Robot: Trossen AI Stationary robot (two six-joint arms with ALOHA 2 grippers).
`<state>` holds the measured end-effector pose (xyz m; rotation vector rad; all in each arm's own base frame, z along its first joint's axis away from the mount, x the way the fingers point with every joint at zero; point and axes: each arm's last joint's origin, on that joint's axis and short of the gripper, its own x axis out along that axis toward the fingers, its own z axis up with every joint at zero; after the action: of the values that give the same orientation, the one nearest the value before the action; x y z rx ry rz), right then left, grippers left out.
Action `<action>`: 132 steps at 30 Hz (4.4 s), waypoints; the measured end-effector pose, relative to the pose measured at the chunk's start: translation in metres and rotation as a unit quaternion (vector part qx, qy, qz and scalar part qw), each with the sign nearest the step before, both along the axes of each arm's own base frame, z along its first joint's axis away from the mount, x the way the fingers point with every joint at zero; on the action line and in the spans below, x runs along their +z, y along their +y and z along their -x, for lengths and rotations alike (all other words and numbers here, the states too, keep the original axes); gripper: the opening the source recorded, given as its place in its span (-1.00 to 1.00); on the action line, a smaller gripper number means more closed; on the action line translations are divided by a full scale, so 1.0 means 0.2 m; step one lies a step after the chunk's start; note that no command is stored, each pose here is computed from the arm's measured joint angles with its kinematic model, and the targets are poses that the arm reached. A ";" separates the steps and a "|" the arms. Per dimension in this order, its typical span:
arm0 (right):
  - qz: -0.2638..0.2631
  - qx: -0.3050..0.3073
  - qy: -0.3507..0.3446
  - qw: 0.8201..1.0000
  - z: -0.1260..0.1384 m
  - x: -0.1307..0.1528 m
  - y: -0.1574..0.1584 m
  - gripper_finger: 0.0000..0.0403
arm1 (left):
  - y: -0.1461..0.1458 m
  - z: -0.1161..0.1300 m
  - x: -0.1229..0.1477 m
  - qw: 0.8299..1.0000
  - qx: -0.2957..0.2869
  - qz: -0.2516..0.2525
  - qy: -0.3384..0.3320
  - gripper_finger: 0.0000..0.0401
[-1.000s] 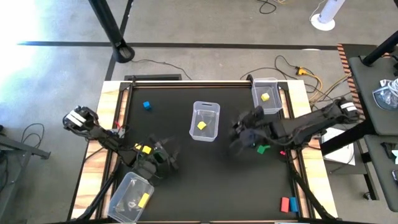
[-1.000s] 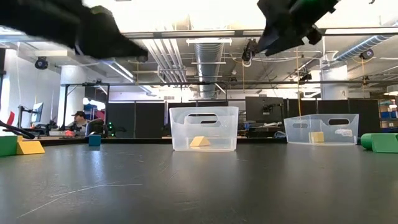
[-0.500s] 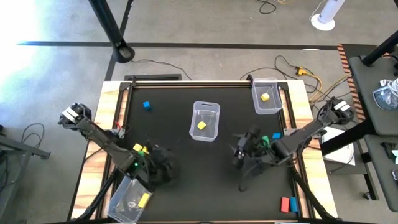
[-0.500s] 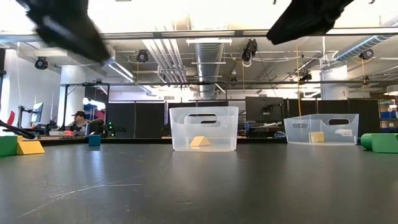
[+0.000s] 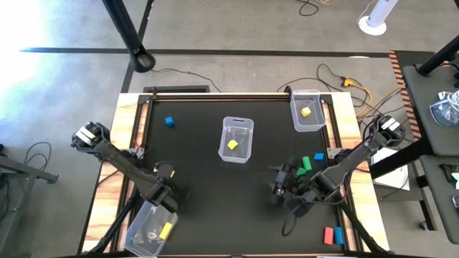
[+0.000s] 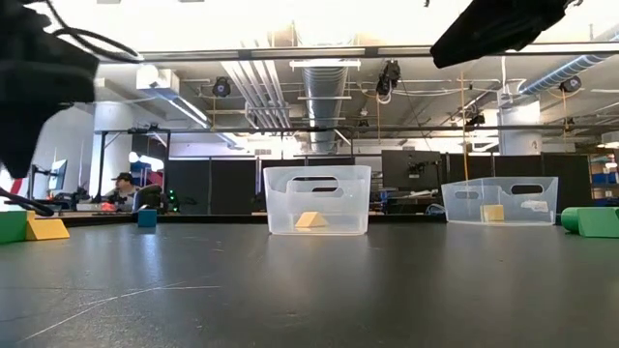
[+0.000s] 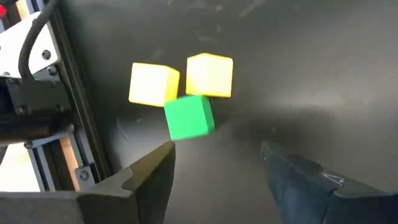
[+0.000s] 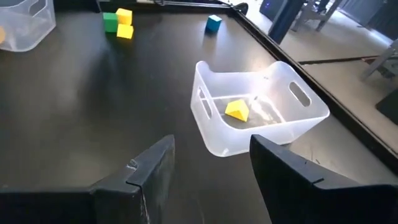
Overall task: Sort blocks by size
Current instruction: Put the green square block into the top transparent bin
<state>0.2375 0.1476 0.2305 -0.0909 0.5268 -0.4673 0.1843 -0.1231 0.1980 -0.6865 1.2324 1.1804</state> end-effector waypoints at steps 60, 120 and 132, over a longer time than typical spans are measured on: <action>0.169 0.133 0.025 0.976 -0.04 -0.20 0.08 -0.03 | 0.07 -0.17 0.14 0.938 -0.249 0.056 -0.233 -0.42; 0.541 0.131 -0.026 0.830 -0.48 -0.26 0.49 -0.33 | -0.19 -0.65 0.09 0.633 -0.491 -0.099 -0.591 -0.16; 0.450 0.115 -0.009 0.886 -0.59 -0.03 0.49 -0.34 | -0.37 -0.38 0.03 0.625 -0.587 -0.222 -0.466 0.04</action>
<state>0.3564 0.2462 0.2253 -1.0337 0.2370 -0.4469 0.2600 -0.1972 0.2046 0.0478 0.2239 -0.1139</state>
